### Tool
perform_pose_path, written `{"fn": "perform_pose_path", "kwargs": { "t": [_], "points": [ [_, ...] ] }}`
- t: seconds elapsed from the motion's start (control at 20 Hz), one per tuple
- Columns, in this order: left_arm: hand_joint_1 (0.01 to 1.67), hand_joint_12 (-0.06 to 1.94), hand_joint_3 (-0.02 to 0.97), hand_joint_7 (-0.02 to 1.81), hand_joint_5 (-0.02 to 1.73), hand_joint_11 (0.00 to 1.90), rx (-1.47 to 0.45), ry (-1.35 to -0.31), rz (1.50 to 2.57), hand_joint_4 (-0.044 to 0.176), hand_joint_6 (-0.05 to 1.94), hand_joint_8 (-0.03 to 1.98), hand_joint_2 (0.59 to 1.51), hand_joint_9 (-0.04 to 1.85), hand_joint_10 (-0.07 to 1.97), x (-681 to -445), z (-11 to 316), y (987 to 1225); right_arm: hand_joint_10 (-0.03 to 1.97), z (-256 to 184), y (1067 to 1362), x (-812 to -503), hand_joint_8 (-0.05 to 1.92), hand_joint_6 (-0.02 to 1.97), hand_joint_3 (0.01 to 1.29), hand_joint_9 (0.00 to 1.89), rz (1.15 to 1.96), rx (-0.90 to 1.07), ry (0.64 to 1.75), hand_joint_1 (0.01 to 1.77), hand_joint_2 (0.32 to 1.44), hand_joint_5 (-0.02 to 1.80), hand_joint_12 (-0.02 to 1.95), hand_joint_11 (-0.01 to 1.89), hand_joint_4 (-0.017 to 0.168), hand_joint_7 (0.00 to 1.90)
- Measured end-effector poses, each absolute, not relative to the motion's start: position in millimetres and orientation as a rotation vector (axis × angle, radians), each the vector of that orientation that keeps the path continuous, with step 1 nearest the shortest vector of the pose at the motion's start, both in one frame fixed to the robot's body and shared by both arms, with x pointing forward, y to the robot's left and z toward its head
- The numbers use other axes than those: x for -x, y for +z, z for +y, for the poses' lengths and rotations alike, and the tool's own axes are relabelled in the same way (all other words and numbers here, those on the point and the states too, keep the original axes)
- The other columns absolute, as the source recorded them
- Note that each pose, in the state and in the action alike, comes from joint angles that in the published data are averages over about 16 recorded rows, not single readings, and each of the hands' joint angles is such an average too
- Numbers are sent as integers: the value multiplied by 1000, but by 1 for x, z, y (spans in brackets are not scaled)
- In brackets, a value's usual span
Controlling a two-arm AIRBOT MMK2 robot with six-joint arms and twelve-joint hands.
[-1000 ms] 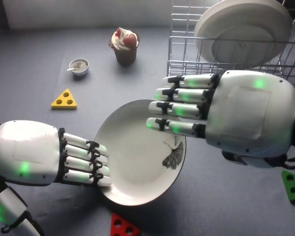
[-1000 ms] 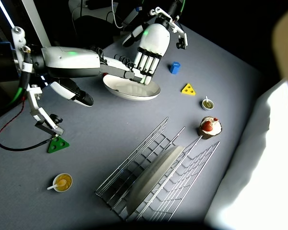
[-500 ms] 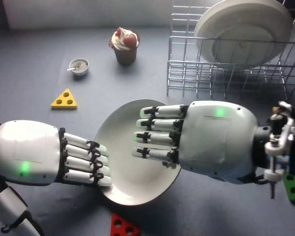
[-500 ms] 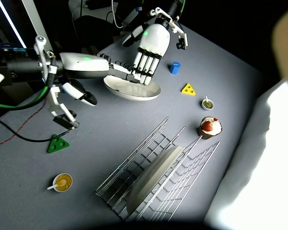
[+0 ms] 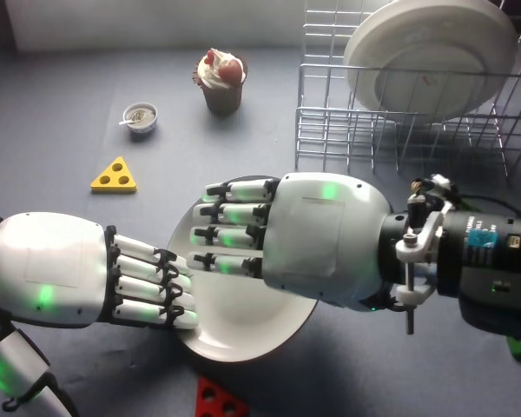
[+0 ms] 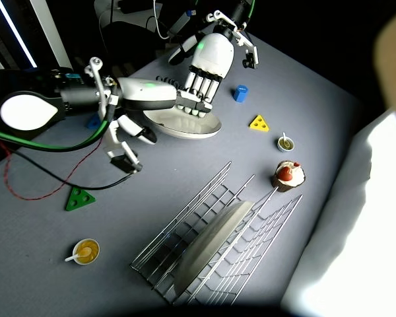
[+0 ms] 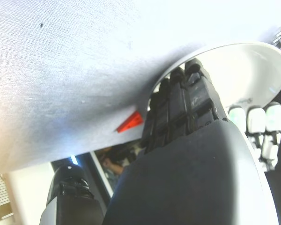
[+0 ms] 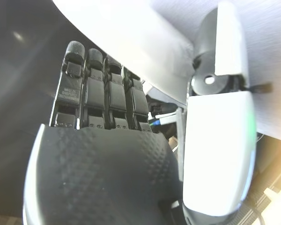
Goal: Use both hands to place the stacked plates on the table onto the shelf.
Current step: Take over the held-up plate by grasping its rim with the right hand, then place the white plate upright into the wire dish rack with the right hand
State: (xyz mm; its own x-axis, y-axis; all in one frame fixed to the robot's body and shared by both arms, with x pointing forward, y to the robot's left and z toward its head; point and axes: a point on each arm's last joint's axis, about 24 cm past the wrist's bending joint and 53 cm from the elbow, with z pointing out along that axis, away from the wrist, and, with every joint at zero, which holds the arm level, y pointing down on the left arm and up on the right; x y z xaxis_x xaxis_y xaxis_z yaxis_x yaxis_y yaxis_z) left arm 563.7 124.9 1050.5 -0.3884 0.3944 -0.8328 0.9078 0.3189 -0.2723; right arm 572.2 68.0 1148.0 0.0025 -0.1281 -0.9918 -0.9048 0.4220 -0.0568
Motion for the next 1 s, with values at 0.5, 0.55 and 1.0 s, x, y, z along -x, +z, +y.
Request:
{"fn": "perform_pose_path", "kwargs": {
  "t": [0.5,0.55,1.0],
  "points": [
    [15,5,-4,137,101,169,-1111,-1007,1924,-9,-27,1,960,133,13,-570,125,1057,258,79,1158,-570,9,292,13,927,1421,961,825,1329,886,764,455,930,-3,923],
    [15,6,-4,136,103,169,-1102,-1007,1920,-7,-25,1,960,130,14,-573,126,1059,300,78,1159,-569,20,329,13,988,1422,956,829,1339,886,805,458,998,-3,982],
    [15,11,-3,134,126,159,-983,-975,1851,-1,-4,2,961,126,15,-608,140,1099,635,61,1174,-550,241,635,13,1194,1482,870,890,1374,889,952,230,1339,-5,1203]
  ]
}}
